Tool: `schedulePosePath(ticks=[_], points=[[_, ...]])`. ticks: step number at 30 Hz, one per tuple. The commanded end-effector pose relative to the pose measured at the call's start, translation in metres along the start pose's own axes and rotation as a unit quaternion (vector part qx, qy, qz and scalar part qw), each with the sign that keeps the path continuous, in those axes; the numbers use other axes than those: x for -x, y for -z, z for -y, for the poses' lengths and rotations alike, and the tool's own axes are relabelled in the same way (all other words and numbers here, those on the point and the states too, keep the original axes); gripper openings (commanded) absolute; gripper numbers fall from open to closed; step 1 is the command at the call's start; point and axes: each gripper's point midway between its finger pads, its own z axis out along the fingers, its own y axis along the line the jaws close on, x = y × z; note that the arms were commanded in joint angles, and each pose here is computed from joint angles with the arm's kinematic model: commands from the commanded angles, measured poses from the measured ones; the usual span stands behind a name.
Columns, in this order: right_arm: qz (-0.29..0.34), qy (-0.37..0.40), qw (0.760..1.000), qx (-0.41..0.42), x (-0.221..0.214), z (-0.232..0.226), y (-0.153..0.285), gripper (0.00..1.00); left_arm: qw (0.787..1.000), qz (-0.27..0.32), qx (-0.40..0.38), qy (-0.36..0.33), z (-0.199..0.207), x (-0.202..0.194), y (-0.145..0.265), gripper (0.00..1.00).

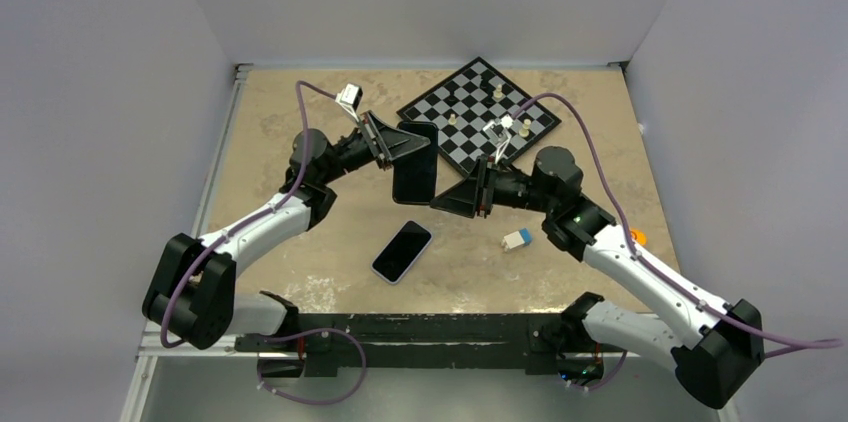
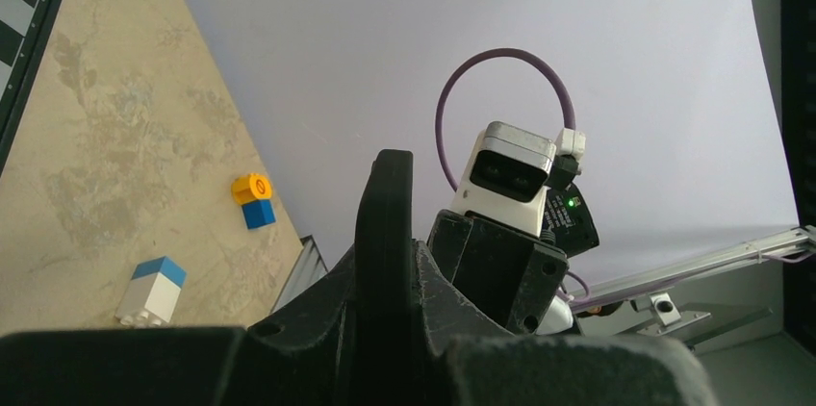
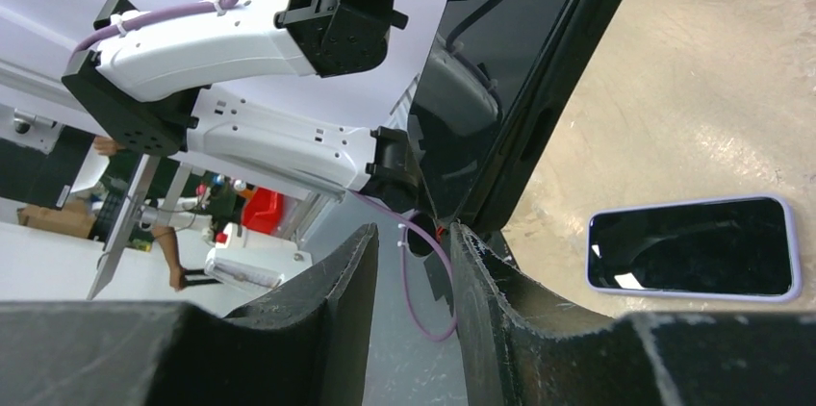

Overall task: Take the phone out of the phone case
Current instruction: Remove the phone case from the phone.

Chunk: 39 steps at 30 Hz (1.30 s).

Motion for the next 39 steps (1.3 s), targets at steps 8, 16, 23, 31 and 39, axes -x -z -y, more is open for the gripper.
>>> schedulePosePath(ticks=[8, 16, 23, 31, 39], points=[[0.015, -0.006, 1.0, 0.007, 0.011, 0.002, -0.01, 0.39, 0.998, 0.002, -0.068, -0.012, 0.043, 0.001, 0.004, 0.0], [0.039, -0.04, 0.998, 0.042, 0.028, -0.004, -0.025, 0.39, 0.997, -0.003, -0.073, -0.004, 0.043, -0.006, 0.004, 0.0], [0.076, -0.059, 0.993, 0.072, 0.047, -0.009, -0.034, 0.14, 0.998, -0.009, -0.068, 0.0, 0.038, -0.011, 0.007, 0.0], [0.071, -0.05, 0.985, 0.15, 0.058, -0.024, -0.012, 0.0, 0.996, 0.004, -0.078, -0.035, 0.036, -0.004, 0.026, 0.71], [0.071, -0.027, 0.987, 0.144, 0.065, -0.034, 0.008, 0.0, 0.991, -0.016, -0.052, -0.123, 0.028, -0.016, 0.044, 0.85]])
